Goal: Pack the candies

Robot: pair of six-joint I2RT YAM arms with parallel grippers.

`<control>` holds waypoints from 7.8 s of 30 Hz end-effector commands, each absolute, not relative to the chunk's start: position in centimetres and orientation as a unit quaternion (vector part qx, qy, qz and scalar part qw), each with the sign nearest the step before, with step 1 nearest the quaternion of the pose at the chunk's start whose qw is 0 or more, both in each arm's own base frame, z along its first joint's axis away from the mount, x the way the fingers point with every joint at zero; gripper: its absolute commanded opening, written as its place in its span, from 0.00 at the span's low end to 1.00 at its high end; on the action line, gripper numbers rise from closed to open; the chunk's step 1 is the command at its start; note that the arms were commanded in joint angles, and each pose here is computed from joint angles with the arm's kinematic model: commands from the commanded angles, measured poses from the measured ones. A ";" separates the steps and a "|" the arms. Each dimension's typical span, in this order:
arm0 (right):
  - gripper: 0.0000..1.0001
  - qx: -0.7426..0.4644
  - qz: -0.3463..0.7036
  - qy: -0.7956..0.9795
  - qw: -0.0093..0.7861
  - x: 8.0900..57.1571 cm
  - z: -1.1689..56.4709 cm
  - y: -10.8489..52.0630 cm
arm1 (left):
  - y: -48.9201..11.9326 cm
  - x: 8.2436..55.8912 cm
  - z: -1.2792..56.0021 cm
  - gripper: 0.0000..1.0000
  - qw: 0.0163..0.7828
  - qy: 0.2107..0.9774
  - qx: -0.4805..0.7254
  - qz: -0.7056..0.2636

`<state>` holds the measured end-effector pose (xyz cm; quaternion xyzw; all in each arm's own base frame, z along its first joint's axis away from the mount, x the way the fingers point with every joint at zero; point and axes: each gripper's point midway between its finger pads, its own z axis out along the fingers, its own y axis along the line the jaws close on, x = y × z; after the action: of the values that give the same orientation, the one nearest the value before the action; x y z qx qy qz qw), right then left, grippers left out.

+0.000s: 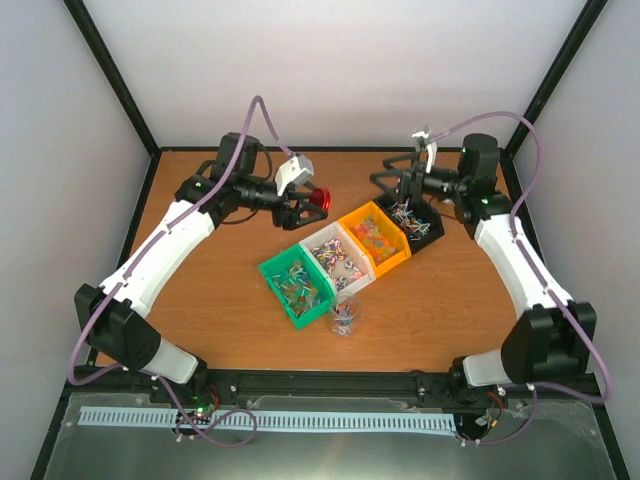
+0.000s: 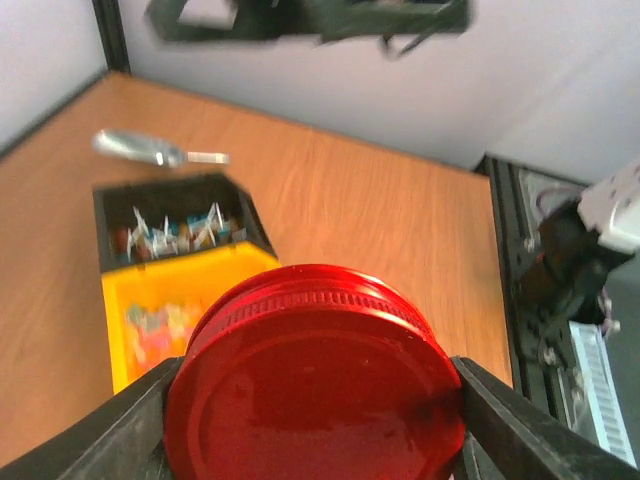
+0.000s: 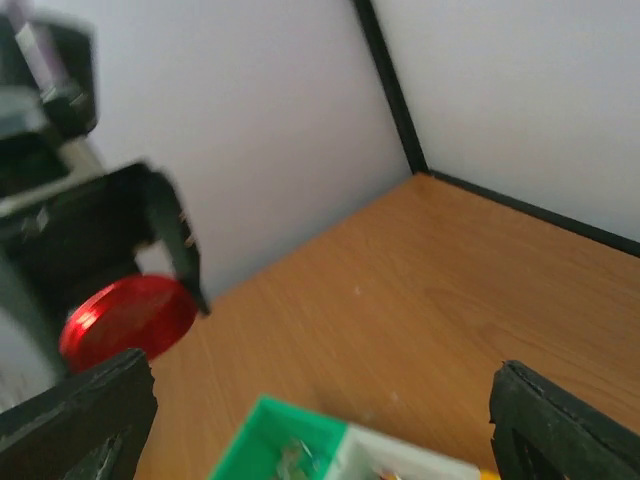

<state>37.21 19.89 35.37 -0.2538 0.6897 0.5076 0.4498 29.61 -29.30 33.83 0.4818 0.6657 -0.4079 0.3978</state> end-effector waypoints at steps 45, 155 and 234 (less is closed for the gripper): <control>0.98 -0.661 0.343 0.588 0.316 18.2 11.6 24.5 | -30.4 18.7 17.9 0.56 0.183 0.681 0.644 -0.295; 0.56 -0.624 0.427 0.556 0.345 18.3 7.9 31.5 | -28.7 15.8 12.6 0.71 0.120 0.706 0.659 -0.229; 0.78 -0.627 0.429 0.552 0.343 18.7 9.4 31.9 | -25.9 14.8 17.8 0.34 0.169 0.690 0.667 -0.224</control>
<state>18.14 31.43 8.10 -0.6214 0.5673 0.4312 0.3257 15.73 -26.73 16.86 0.6475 0.7069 -0.2334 0.1630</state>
